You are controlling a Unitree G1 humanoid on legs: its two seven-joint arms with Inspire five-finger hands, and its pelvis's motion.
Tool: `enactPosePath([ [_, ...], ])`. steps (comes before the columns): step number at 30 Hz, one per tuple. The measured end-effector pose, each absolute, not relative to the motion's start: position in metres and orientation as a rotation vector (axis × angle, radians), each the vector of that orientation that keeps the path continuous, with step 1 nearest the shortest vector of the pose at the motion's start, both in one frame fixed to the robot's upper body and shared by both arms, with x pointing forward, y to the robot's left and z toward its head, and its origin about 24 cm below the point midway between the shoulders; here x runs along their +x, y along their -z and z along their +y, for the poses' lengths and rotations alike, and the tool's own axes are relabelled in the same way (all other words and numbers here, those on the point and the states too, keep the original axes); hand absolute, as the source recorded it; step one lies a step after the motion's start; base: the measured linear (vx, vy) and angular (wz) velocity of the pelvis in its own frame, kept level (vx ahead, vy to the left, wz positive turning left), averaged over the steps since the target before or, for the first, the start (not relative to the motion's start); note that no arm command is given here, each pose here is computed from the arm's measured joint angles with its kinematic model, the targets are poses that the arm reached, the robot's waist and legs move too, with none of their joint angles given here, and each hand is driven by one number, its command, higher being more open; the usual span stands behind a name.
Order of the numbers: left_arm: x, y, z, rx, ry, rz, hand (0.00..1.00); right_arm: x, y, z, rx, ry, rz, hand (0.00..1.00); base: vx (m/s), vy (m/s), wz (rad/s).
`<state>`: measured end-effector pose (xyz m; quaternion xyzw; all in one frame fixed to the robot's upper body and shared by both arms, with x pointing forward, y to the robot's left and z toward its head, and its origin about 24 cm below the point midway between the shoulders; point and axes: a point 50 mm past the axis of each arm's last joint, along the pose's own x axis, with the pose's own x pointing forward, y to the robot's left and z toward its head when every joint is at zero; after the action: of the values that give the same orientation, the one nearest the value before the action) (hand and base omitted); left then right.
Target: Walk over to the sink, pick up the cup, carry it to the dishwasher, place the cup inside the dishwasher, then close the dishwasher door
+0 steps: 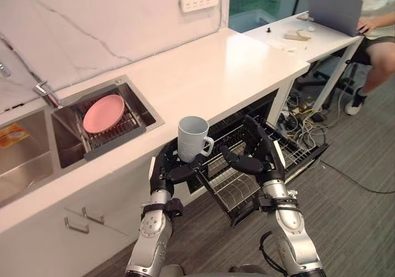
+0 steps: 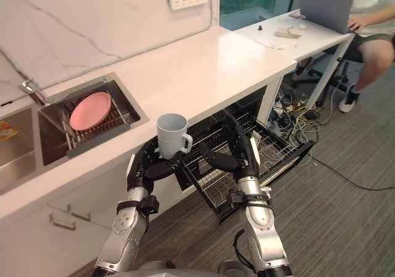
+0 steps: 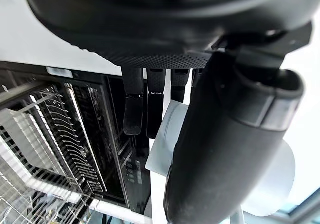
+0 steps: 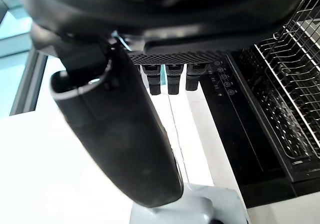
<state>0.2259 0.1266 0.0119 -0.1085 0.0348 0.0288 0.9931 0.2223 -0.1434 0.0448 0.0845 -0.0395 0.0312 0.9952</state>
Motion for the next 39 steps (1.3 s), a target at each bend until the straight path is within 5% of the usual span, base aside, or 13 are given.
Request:
enactPosePath([
  [22, 0.223, -0.005, 0.09, -0.206, 0.161, 0.116, 0.3, 0.227, -0.056, -0.116, 0.257, -0.211, -0.114, 0.9, 0.01, 0.03, -0.07],
  [23, 0.223, -0.005, 0.09, -0.21, 0.163, 0.116, 0.3, 0.228, -0.056, -0.116, 0.255, -0.209, -0.114, 0.3, 0.0, 0.0, 0.0],
  [38, 0.224, -0.02, 0.085, -0.241, 0.229, 0.067, 0.3, 0.246, -0.058, -0.126, 0.252, -0.156, -0.14, 0.3, -0.02, -0.007, 0.07],
  [39, 0.225, -0.021, 0.085, -0.24, 0.228, 0.061, 0.9, 0.246, -0.058, -0.126, 0.253, -0.158, -0.144, 0.3, -0.04, -0.004, 0.02],
])
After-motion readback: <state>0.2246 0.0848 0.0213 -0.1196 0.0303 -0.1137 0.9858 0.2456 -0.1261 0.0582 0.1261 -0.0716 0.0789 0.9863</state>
